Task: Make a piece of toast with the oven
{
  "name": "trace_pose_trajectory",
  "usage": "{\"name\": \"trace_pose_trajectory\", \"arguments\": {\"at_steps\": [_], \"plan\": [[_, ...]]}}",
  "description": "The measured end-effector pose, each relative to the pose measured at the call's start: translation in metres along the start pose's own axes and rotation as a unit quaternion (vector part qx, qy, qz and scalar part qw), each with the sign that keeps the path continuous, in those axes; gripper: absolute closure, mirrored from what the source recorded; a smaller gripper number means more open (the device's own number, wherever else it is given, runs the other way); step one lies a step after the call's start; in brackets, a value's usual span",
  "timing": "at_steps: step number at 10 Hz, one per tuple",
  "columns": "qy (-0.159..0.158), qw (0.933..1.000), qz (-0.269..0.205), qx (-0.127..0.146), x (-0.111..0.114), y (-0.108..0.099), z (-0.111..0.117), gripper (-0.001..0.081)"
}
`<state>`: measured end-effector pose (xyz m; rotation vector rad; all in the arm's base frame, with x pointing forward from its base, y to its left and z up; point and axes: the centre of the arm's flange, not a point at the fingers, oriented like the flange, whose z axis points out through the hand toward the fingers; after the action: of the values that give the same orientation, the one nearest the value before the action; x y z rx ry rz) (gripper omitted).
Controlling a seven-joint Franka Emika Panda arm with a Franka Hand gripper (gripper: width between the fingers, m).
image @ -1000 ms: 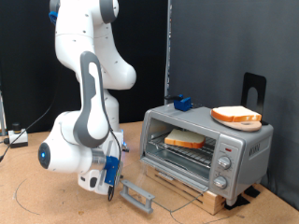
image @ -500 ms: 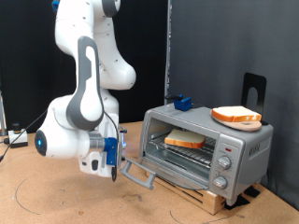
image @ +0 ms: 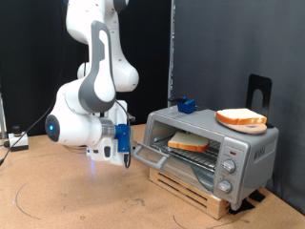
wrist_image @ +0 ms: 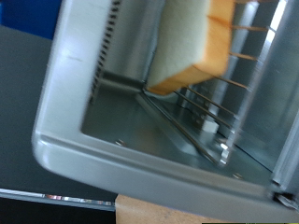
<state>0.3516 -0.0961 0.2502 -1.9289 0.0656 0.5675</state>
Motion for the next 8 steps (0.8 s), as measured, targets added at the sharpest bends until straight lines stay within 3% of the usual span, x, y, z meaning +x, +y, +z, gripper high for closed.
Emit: {"name": "trace_pose_trajectory", "arguments": {"at_steps": [3,6,8], "plan": [[-0.018,0.9997,-0.011,-0.012,-0.007,-0.027,0.019,-0.0001],[-0.043,0.9985,-0.007,-0.033,-0.014,-0.045,0.055,-0.0001],[-0.038,0.9986,-0.002,-0.036,-0.020,-0.052,0.078,-0.0001]]}}
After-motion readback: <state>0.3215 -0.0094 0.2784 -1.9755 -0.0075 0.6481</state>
